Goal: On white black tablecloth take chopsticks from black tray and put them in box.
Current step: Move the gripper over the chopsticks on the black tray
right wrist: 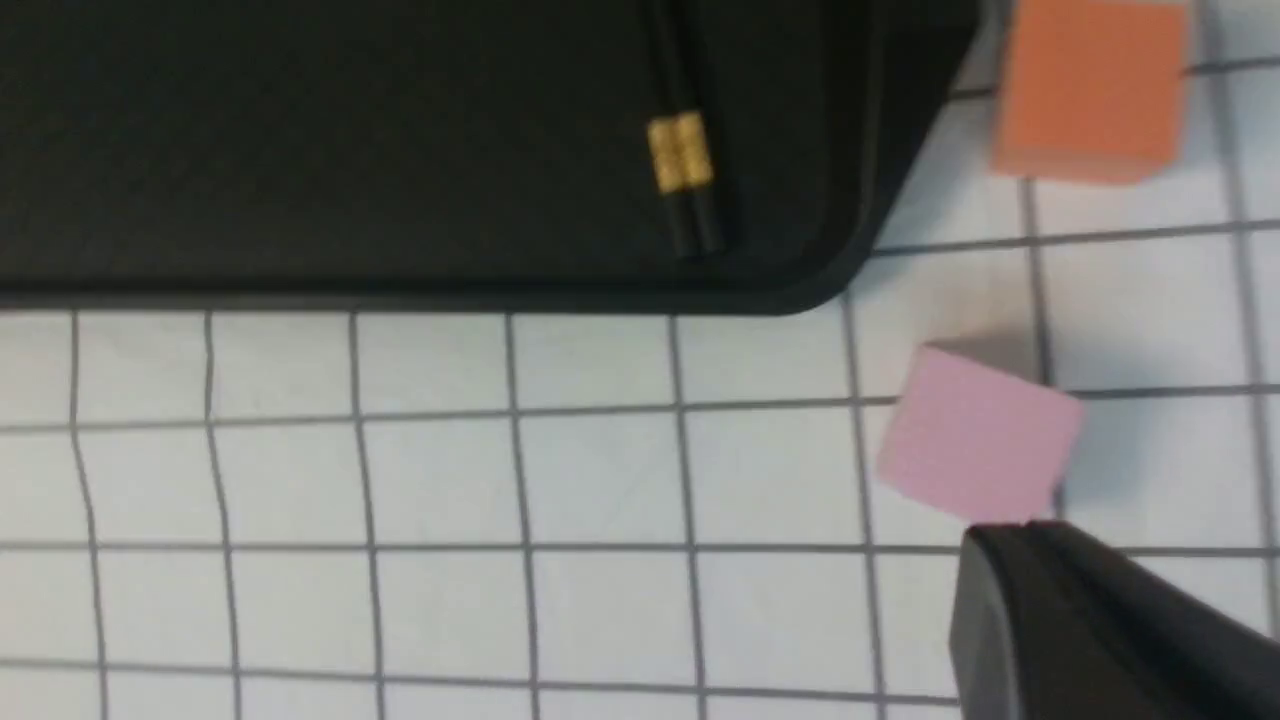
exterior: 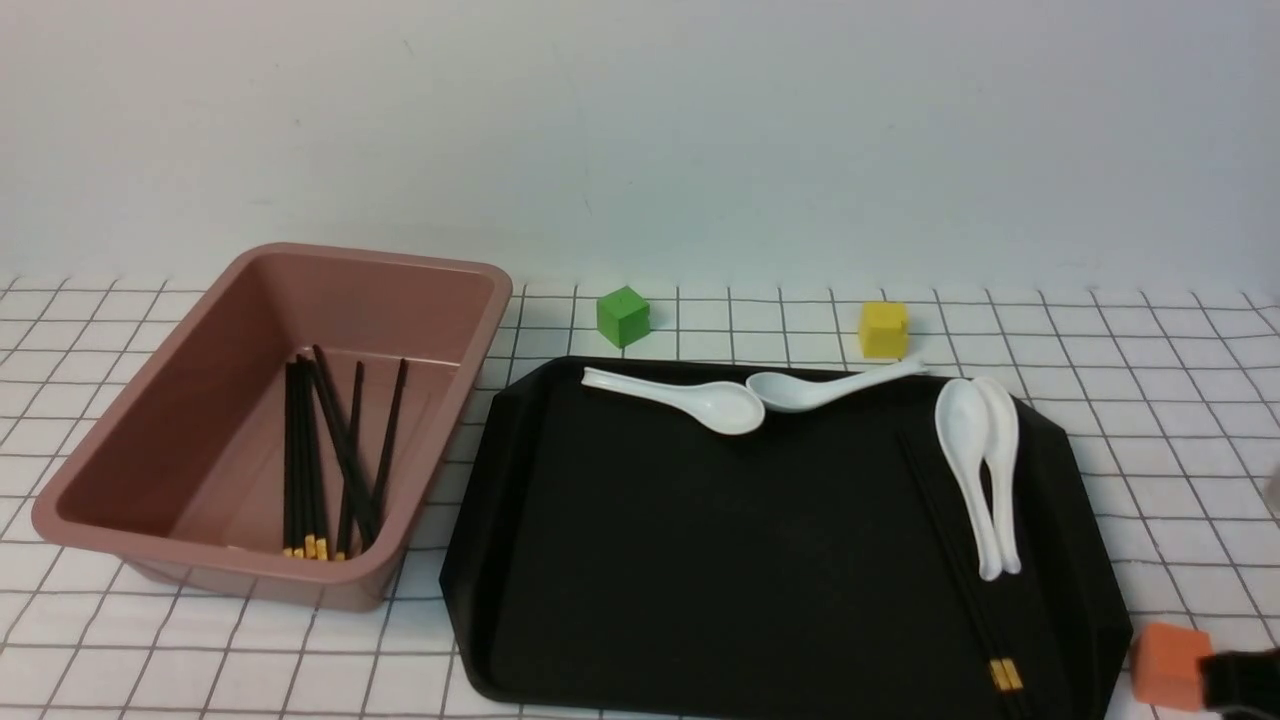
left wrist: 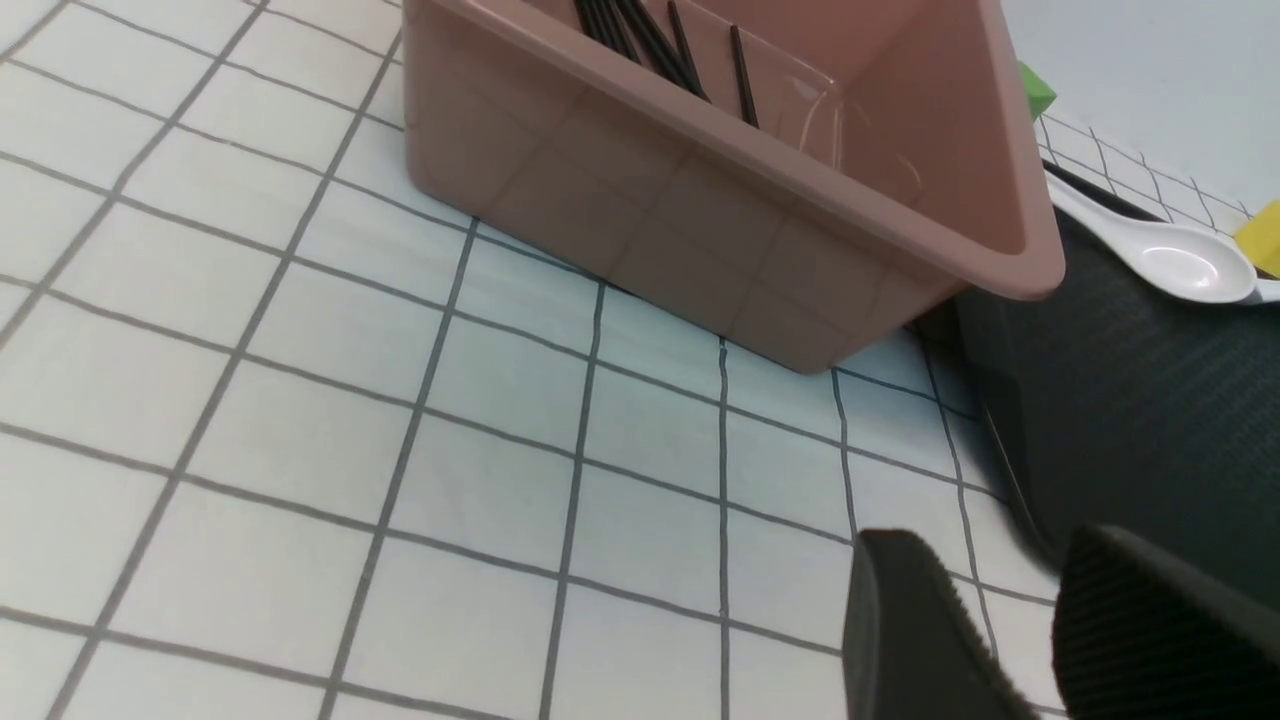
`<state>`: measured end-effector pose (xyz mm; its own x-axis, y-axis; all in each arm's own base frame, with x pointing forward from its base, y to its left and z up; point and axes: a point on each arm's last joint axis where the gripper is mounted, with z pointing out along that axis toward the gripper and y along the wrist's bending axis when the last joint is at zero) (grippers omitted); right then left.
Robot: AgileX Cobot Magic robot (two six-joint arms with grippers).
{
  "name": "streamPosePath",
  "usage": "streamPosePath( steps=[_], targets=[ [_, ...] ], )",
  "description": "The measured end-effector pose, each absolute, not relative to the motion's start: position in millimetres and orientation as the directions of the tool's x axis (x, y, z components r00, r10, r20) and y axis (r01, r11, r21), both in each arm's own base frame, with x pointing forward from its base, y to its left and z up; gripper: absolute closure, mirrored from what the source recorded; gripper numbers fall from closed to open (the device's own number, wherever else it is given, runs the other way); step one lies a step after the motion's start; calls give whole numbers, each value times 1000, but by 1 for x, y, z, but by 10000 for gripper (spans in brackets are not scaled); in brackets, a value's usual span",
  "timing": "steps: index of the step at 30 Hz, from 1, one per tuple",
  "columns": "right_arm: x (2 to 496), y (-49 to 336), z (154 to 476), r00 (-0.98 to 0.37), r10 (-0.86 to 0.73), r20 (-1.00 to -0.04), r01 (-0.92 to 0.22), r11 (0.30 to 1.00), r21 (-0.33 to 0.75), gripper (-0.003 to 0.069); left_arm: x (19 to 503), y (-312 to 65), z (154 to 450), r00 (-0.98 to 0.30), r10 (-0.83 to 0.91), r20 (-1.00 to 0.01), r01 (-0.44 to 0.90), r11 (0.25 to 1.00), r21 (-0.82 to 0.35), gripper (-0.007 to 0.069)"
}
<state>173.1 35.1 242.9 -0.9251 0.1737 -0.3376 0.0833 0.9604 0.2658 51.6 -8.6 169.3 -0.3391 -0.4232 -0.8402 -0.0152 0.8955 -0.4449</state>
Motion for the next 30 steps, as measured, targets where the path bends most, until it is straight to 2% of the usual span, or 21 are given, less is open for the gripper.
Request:
streamPosePath(
  steps=[2,4,5,6,11,21,26,30],
  targets=[
    [189,41,234,-950,131,-282,49,959,279,600,52,-9,169,-339,-423,-840,-15,895,-445,386],
    [210,45,221,-971,94,-219,29,959,283,526,52,-9,169,-339,-423,-840,-15,895,-445,386],
    [212,46,220,-973,88,-214,25,959,283,510,52,-9,169,-339,-423,-840,-15,895,-445,386],
    [226,48,211,-982,77,-174,25,960,280,454,52,-9,169,-339,-423,-840,-15,895,-445,386],
    [265,58,191,-992,35,-125,1,966,259,330,52,-9,169,-339,-423,-840,-15,895,-445,386],
    [301,91,169,-982,-72,-177,-95,987,128,314,52,-9,169,-339,-423,-840,-15,895,-445,386],
    [302,101,148,-985,-122,-122,-131,989,69,314,52,-9,169,-339,-423,-840,-15,895,-445,386],
    [305,102,145,-986,-122,-110,-128,990,55,337,52,-9,169,-339,-423,-840,-15,895,-445,386]
  ],
)
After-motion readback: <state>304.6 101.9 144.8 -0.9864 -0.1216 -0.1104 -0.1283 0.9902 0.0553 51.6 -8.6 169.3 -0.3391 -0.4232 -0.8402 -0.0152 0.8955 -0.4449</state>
